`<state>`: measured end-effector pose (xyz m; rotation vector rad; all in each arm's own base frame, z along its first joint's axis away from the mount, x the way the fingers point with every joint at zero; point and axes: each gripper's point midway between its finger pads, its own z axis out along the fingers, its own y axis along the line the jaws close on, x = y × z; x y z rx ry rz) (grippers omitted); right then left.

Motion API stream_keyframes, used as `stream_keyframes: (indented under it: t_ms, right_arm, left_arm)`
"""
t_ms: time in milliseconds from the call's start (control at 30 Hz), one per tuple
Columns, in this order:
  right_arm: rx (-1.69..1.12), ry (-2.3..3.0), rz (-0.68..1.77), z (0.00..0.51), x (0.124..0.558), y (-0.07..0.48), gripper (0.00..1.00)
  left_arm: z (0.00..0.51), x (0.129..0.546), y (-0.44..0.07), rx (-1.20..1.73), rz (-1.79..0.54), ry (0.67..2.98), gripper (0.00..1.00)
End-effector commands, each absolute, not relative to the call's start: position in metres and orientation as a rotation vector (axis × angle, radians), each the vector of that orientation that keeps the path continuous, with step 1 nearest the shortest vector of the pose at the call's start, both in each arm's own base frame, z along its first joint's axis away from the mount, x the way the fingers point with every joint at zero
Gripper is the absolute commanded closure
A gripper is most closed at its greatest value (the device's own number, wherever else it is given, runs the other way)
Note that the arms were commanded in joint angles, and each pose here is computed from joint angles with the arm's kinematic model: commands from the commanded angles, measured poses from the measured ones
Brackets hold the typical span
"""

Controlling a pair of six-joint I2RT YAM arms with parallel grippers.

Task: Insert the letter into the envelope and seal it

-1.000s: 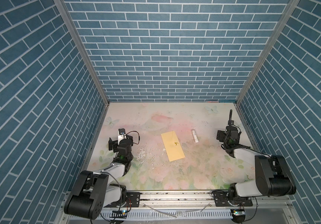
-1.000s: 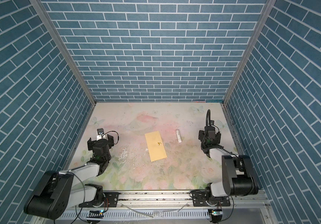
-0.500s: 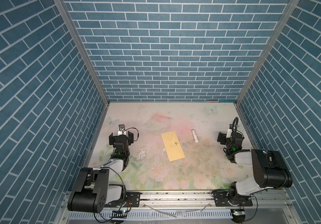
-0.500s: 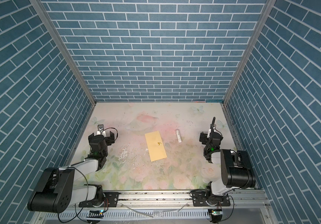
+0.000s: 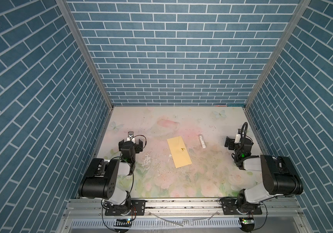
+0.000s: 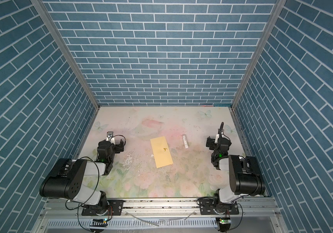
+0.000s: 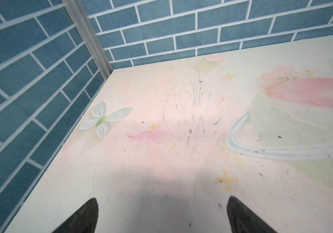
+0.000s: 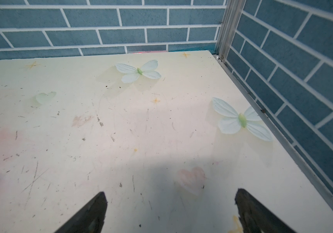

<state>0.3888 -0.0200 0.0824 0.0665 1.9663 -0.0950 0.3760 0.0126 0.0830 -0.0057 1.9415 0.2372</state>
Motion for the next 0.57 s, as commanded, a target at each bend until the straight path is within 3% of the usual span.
stream_keyframes:
  t_ms: [0,533]
  right_arm:
    - [0.071,1.939,-0.104,0.0887,0.3937,-0.0224,0.01]
    - [0.041,1.947,-0.07,0.0876,0.3947,-0.0172,0.01]
  left_arm:
    - [0.0927,0.3915,0.0069,0.019,0.194,1.945,0.0]
    - [0.094,0.3933,0.0071,0.02,0.183,1.941,0.0]
